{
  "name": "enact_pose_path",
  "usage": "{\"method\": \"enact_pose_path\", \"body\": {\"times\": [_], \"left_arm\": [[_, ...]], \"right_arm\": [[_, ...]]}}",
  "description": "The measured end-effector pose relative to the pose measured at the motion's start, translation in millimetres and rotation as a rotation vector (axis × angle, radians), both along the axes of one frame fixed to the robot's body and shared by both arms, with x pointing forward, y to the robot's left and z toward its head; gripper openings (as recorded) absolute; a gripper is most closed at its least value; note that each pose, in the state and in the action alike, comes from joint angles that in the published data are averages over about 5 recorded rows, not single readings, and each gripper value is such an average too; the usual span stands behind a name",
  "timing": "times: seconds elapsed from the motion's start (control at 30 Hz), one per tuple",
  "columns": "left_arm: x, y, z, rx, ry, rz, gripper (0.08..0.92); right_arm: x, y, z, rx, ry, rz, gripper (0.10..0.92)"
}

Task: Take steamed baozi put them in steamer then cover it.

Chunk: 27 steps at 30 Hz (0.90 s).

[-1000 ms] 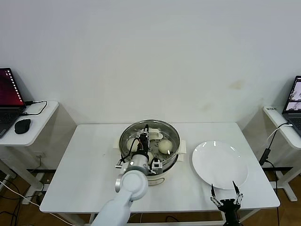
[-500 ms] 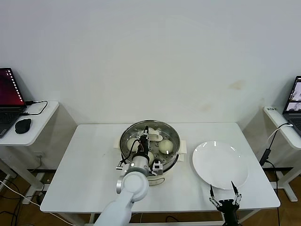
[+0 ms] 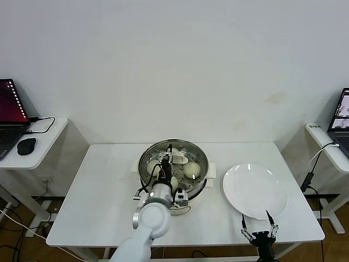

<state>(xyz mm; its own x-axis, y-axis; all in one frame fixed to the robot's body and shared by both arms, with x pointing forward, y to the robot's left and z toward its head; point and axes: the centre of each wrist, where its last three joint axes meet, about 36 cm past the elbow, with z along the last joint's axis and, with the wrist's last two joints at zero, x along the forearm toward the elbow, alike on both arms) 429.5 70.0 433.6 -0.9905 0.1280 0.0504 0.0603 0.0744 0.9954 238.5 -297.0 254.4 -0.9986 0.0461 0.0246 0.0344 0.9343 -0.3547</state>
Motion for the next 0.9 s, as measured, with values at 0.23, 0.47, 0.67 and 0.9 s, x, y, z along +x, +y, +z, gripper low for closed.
{"method": "enact_pose_path", "body": {"times": [0.23,0.47,0.67,0.9], "left_arm": [[-28.8,12.4,8.5,-0.063,-0.019,-0.028,0.619],[-77.2,45.7,21.0,-0.251,-0.034,-0.057,0.801],[-113.7,89.4,12.5,-0.565,-0.017,-0.074,0.822],[-150.6,132.4,-9.5,-0.963,0.017,0.013,0.823]], "right_arm": [[-2.4,-1.1,0.0,-0.003,0.005,0.004,0.823],[-4.8,-5.7,3.7,-0.005,0.003,0.016,0.823],[-5.6,-7.7,8.5,0.004,-0.002,0.037,0.823],[-8.9,-9.4,17.1,0.033,0.012,0.081,0.823]]}}
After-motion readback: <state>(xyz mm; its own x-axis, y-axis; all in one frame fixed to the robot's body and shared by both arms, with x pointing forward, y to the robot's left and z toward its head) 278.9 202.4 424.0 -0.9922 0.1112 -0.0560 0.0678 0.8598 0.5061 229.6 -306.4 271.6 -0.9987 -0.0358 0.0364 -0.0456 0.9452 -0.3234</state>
